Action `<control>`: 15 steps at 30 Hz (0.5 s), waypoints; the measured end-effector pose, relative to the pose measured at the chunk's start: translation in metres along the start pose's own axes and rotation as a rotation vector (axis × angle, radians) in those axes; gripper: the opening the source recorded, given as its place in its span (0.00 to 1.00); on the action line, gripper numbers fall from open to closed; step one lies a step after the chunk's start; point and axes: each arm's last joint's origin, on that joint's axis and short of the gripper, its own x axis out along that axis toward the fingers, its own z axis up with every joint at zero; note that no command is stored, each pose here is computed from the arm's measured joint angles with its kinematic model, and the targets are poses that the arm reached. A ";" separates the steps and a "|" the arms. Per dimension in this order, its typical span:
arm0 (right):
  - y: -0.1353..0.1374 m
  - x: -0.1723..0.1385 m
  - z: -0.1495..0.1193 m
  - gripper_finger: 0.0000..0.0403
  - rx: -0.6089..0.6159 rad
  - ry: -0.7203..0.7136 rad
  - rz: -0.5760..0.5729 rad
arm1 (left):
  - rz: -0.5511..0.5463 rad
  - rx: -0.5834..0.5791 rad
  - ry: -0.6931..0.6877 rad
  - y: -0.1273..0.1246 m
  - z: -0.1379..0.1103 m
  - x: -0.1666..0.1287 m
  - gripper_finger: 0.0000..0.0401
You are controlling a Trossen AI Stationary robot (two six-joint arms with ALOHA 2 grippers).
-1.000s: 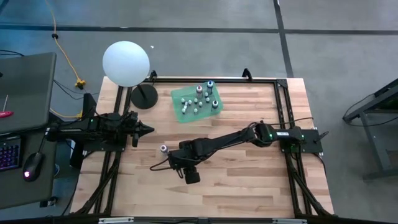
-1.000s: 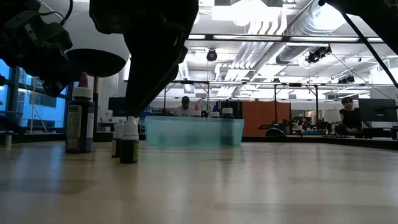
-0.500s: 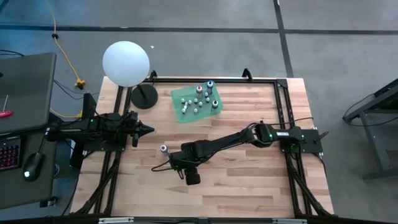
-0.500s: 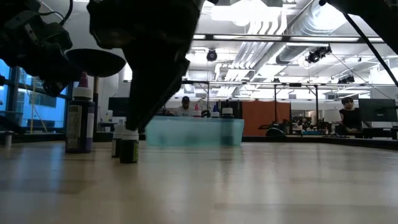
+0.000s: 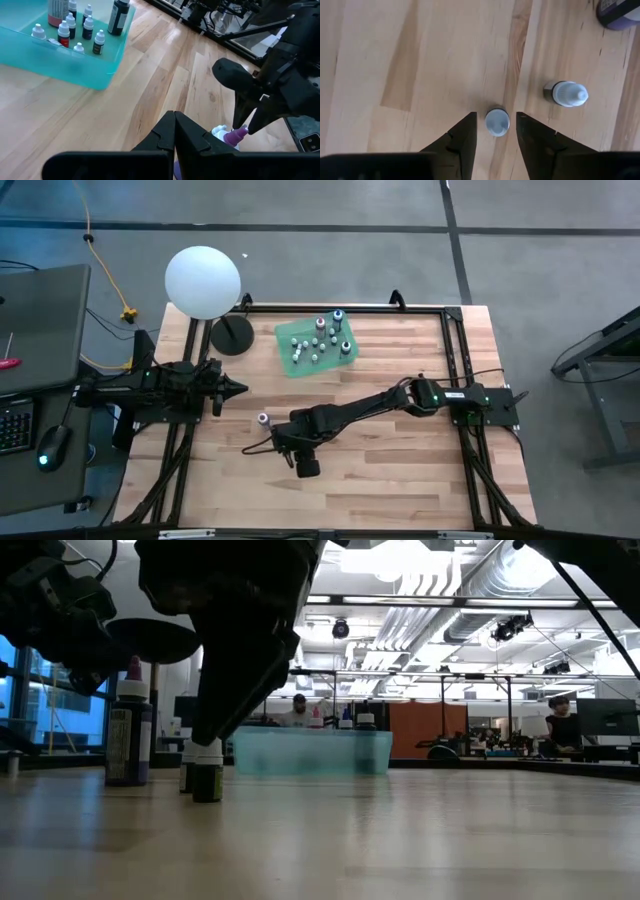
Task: Pick & Place food coloring
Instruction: Put the small green dye bottle in the green bin
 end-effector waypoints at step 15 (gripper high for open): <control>0.000 0.000 0.001 0.18 -0.001 -0.007 0.009 | 0.000 0.000 0.000 0.000 0.000 0.000 0.00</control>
